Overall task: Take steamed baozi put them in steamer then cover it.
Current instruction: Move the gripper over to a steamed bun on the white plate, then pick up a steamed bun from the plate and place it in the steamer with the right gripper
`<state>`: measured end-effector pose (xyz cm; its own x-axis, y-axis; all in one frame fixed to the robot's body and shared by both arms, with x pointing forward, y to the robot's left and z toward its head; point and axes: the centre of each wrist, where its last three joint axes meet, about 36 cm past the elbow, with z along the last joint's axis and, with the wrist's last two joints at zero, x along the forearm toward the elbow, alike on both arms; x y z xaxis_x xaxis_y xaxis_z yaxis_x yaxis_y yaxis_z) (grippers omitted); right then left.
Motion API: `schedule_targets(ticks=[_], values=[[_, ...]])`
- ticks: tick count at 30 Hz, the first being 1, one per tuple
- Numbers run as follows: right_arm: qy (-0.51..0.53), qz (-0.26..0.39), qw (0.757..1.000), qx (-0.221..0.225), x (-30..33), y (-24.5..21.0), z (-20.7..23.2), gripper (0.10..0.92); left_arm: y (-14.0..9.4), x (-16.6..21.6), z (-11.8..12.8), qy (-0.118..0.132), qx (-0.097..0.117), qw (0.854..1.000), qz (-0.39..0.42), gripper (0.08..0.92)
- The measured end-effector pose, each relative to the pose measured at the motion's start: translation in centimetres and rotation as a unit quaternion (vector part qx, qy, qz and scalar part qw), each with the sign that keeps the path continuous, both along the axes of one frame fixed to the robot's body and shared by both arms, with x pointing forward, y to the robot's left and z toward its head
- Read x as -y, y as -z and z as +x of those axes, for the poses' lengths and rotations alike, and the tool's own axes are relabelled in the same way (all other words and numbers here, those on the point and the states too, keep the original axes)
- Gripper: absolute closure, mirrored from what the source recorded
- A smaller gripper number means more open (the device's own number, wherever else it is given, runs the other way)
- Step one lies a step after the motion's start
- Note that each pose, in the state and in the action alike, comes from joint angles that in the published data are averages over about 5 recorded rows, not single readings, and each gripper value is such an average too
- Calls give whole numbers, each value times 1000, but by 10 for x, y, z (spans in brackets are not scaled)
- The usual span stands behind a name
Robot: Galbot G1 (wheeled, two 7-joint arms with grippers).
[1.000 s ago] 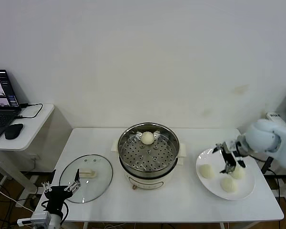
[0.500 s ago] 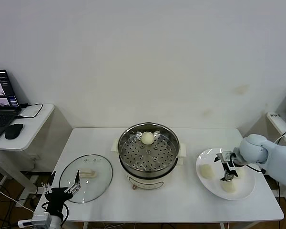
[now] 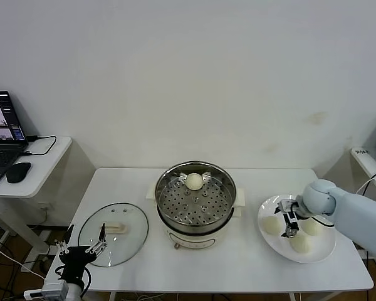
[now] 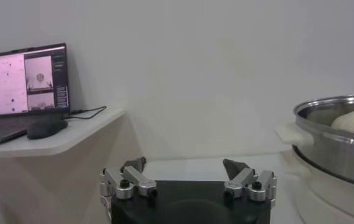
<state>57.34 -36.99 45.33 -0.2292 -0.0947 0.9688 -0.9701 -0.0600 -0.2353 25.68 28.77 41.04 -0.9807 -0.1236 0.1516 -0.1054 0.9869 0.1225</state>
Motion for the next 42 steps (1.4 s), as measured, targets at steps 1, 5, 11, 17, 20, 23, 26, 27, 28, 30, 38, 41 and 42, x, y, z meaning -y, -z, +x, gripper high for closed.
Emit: schedule_targets(ticks=[1,5,11,17,20,23,26,27,28,30,38,41,42], values=[[0,0,1000,0,0,0,1,284,0,0,0,0,0,1000,0,177],[1,1,1000,-1,-1,0,3,358,0,2,0,1,1,1000,-1,177],[2,2,1000,-2,-1,-4,5,449,0,4,1,2,2,1000,-4,177],[6,3,1000,1,4,-23,9,462,-1,5,1,4,3,1000,-5,177],[13,4,1000,9,11,-42,11,462,-1,5,1,5,4,1000,-4,177],[21,8,1000,23,16,-69,14,461,-2,6,2,8,5,1000,-4,177],[22,18,999,41,15,-101,17,457,-3,7,2,11,7,1000,-4,177],[20,22,998,48,13,-113,19,456,-4,8,3,12,8,1000,-4,177],[18,26,998,55,10,-125,20,455,-5,8,3,13,9,1000,-4,177],[12,34,997,70,1,-150,22,454,-6,9,4,16,11,1000,-4,177],[-32,88,990,110,-70,-233,24,440,-11,12,6,25,18,1000,-4,177],[-46,109,987,110,-107,-246,25,437,-11,12,9,28,20,999,-2,177],[-49,114,986,109,-119,-248,25,437,-11,12,9,29,21,999,-1,177]])
